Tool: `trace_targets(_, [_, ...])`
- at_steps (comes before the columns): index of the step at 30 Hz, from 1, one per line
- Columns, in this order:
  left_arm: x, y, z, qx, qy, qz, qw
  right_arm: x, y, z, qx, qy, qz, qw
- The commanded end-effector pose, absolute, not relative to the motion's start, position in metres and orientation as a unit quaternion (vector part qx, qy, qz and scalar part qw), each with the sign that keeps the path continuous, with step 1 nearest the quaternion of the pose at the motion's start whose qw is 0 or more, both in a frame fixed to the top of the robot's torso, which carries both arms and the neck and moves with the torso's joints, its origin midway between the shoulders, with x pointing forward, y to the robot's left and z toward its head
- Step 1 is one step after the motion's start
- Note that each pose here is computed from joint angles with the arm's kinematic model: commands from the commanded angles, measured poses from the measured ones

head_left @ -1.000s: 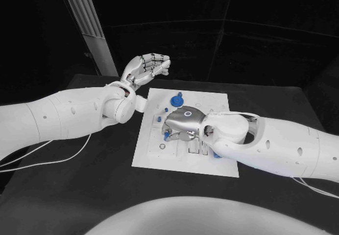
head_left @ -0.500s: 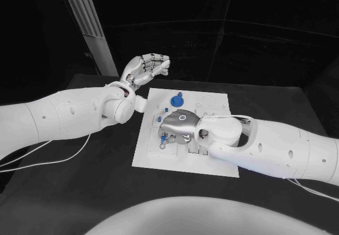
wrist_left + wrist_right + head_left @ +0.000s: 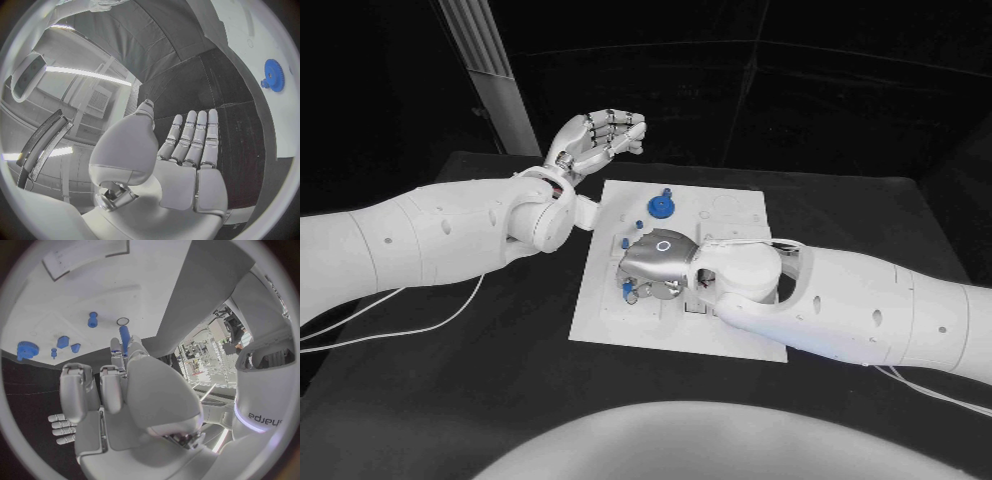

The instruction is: Assemble the parts on the task board

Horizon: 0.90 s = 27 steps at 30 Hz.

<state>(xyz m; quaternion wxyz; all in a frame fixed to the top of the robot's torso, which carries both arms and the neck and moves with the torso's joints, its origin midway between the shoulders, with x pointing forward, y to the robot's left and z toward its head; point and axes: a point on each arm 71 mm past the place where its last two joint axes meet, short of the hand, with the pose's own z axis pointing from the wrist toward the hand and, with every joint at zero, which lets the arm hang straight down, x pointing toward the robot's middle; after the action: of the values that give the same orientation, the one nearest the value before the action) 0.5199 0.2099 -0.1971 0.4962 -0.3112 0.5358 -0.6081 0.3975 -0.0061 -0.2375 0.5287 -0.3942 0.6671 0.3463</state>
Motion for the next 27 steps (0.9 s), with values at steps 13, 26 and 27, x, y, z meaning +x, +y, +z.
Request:
trace_targets(13, [0.5174, 0.2079, -0.1876, -0.279, 0.496, -0.645, 0.51, 0.3975, -0.0071, -0.2487, -0.406, 0.703, 0.306, 0.497])
trace_targets(26, [0.5175, 0.2077, -0.1877, -0.279, 0.496, -0.645, 0.51, 0.3984, -0.0104, -0.2508, -0.403, 0.713, 0.288, 0.497])
trace_targets(27, [0.5176, 0.2077, -0.1877, -0.279, 0.496, -0.645, 0.51, 0.3982, -0.0104, -0.2508, -0.403, 0.713, 0.288, 0.496])
